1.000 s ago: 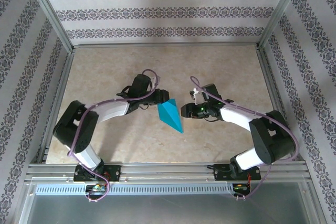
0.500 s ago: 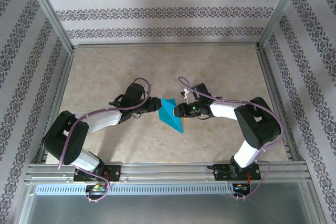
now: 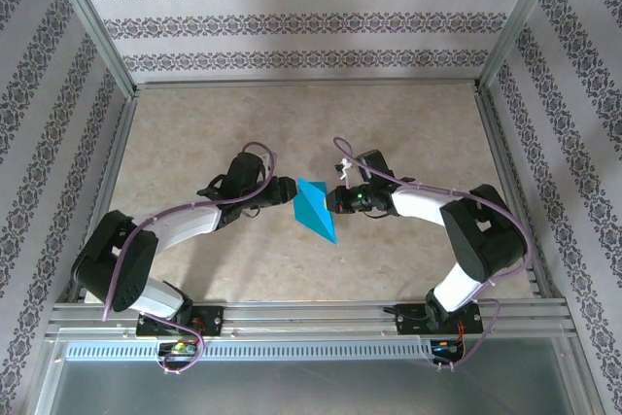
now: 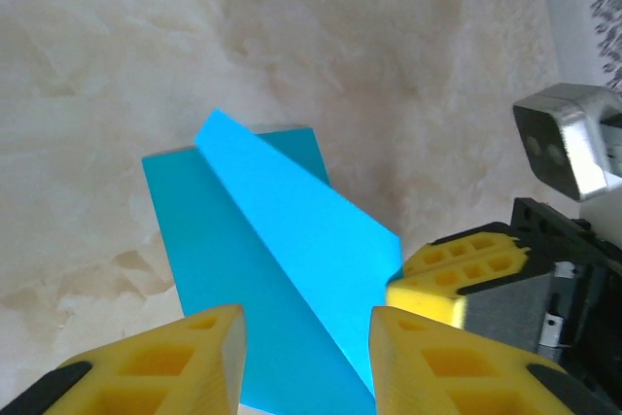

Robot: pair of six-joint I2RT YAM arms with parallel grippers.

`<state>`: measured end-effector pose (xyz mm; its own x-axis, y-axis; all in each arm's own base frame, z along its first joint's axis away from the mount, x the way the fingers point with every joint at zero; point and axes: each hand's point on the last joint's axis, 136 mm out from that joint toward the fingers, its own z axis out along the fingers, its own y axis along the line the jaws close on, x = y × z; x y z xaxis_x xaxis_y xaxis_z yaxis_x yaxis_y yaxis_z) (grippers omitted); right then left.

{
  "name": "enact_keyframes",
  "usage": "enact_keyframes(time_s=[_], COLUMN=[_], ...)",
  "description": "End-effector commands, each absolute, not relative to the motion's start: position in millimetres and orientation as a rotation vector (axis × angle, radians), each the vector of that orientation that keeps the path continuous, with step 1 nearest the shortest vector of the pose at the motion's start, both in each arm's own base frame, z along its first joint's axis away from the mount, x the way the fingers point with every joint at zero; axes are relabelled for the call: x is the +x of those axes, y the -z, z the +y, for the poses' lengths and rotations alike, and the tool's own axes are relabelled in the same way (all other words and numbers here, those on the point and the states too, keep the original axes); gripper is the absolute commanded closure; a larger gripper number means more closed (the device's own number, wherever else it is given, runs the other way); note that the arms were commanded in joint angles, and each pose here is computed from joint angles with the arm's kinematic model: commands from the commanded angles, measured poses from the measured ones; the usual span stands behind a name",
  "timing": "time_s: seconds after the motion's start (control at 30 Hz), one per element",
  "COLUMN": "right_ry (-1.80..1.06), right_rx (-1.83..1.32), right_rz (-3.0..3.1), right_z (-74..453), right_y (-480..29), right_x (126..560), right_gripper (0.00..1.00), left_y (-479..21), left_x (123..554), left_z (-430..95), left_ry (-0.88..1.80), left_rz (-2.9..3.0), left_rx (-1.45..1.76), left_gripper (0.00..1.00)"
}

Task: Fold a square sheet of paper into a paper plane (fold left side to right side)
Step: Turn over the paper at the center of the table.

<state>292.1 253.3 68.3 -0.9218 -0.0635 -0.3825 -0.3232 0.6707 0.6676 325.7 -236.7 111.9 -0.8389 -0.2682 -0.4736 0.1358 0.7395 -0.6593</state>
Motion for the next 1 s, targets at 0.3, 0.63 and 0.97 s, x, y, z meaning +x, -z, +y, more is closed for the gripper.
enact_keyframes(time_s=[0.3, 0.63, 0.97], right_ry=[-1.306, -1.516, -1.600], right_rx=[-0.362, -0.462, -0.472], right_rz=[2.055, 1.754, 1.710], right_z=[238, 244, 256], right_y=[-227, -323, -334], right_x=[301, 287, 279], right_gripper=[1.00, 1.00, 1.00], left_y=[-246, -343, -342], left_x=[319, 303, 308], left_z=[-224, -262, -284], left_ry=[1.233, 1.567, 1.609], left_rz=[1.954, 1.673, 1.689], left_rx=[-0.035, 0.219, 0.280], left_gripper=[0.38, 0.37, 0.44])
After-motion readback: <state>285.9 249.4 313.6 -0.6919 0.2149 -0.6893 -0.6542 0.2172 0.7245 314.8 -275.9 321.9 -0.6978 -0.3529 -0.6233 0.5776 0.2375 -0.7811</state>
